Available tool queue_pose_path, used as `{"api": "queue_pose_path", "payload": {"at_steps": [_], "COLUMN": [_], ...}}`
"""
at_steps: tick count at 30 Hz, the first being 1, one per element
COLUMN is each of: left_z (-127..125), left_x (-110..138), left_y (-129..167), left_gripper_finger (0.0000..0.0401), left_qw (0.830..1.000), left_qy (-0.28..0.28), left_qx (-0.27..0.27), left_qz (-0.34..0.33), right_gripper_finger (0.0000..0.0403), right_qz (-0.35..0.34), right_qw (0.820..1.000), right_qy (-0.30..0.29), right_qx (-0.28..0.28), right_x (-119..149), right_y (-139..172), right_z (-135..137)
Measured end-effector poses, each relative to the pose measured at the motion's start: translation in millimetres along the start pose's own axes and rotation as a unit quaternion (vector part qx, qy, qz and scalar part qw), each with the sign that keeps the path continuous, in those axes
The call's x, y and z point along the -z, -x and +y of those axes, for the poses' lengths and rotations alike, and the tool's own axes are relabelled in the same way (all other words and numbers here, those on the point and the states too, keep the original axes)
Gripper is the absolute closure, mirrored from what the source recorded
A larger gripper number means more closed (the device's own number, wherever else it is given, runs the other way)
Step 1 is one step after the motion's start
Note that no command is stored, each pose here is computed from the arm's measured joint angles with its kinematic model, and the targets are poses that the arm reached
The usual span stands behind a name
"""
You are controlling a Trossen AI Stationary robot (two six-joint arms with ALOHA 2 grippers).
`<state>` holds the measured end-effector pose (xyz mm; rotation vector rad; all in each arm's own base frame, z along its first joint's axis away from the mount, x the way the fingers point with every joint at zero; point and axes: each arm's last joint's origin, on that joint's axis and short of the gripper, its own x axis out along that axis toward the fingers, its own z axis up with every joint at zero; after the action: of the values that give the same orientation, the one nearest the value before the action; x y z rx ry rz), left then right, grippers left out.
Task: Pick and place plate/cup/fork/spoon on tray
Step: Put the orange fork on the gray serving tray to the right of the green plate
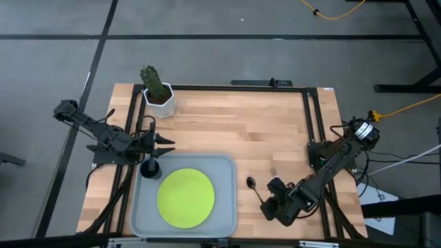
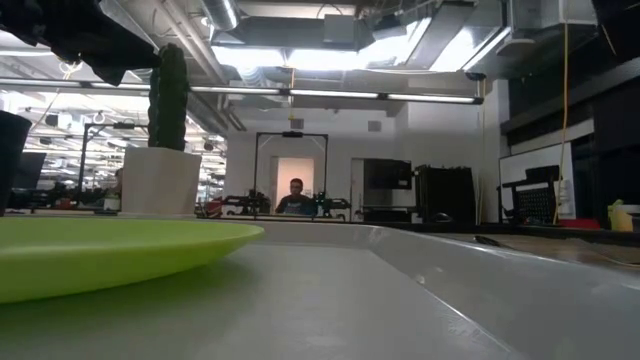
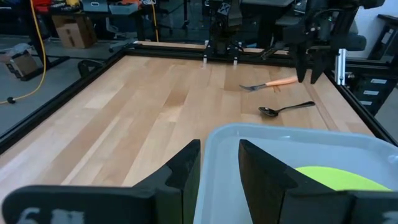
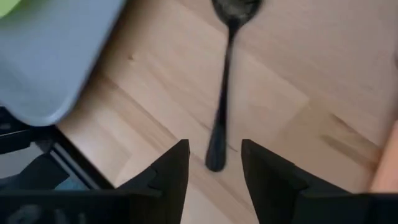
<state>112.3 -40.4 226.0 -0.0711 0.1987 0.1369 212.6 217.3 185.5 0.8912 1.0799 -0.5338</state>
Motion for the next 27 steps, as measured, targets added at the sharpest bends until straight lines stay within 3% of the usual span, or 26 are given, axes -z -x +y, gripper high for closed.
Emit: {"api": "queue_pose_path", "payload": {"at_steps": [2,5,8,10,14,27], "left_z": [0.1,0.0,0.0,0.1,0.1,0.1], "left_x": [-0.1,0.0,0.0,0.0,-0.1,0.0], "left_y": [0.0,0.0,0.0,0.0,0.0,0.0], "left_gripper_finger": [0.0299,0.0299,0.0299,0.0299,0.0299,0.0299], "left_qw": [1.0,1.0,1.0,1.0,1.0,1.0], "left_qy": [0.0,0.0,0.0,0.0,0.0,0.0], "left_qx": [0.0,0.0,0.0,0.0,0.0,0.0], "left_qz": [0.0,0.0,0.0,0.0,0.0,0.0], "right_gripper_finger": [0.0251,0.0251,0.0251,0.0251,0.0251,0.0253], "right_qz": [-0.001,0.0,0.034,0.052,0.056,0.064], "right_qw": [1.0,0.994,0.978,0.971,0.978,0.982], "right_qy": [-0.01,-0.046,-0.085,-0.09,-0.048,-0.034], "right_qx": [0.02,0.096,0.186,0.214,0.196,0.173], "right_x": [-0.7,-2.5,-2.4,-1.7,1.0,3.8], "right_y": [0.1,1.8,5.8,6.0,-1.7,-28.1], "right_z": [-3.8,-18.1,-32.6,-37.8,-42.5,-67.1]}}
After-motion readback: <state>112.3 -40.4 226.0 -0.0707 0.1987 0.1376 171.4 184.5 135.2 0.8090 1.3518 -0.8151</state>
